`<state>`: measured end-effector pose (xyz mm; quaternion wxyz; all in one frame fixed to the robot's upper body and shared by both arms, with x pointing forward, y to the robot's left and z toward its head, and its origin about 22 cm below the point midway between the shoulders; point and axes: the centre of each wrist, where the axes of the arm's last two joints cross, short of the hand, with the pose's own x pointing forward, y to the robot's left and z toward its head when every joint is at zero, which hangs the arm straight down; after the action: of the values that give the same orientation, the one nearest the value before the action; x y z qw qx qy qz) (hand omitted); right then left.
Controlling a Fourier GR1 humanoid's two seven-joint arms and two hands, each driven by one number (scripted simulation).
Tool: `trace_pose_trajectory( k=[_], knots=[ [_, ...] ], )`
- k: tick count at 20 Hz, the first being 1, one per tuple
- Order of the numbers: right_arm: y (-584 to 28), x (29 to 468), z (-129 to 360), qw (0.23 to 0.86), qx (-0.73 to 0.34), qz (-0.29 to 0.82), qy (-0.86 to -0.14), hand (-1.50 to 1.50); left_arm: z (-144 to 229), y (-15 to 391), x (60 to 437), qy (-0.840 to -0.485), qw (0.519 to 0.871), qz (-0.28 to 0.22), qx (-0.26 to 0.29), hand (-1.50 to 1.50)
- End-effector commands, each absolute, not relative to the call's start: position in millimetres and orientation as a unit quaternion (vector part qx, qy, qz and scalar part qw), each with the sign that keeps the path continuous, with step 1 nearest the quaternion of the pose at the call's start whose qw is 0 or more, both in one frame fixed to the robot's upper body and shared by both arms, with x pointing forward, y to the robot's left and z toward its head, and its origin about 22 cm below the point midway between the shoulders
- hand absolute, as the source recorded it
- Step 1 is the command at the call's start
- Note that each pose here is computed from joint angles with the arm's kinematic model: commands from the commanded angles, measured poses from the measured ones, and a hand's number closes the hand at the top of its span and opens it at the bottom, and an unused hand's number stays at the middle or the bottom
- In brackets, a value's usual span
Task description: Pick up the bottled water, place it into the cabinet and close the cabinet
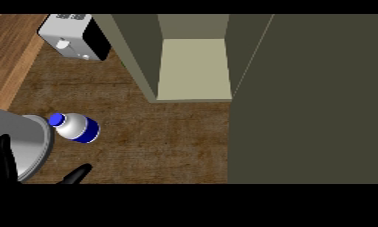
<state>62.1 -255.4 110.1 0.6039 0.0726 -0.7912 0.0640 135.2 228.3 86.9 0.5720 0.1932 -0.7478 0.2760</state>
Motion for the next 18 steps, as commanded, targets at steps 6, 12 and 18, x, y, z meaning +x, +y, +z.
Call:
trace_pose_trajectory(
  k=[6, 12, 18],
  knots=[
    [-249.3, 31.5, 151.4, 0.577, 0.084, 0.059, -0.810, -1.50, 33.8, 250.3, 152.3, -0.724, 0.591, 0.294, 0.198, -1.50],
    [-255.7, 24.7, 139.1, 0.575, 0.080, 0.072, -0.811, -1.50, -19.2, 273.1, 149.6, -0.701, 0.613, 0.300, 0.207, -1.50],
    [-254.7, 11.8, 155.5, 0.580, 0.092, 0.081, -0.805, -1.50, -50.0, 291.1, 171.3, -0.689, 0.622, 0.312, 0.203, -1.50]
  ],
)
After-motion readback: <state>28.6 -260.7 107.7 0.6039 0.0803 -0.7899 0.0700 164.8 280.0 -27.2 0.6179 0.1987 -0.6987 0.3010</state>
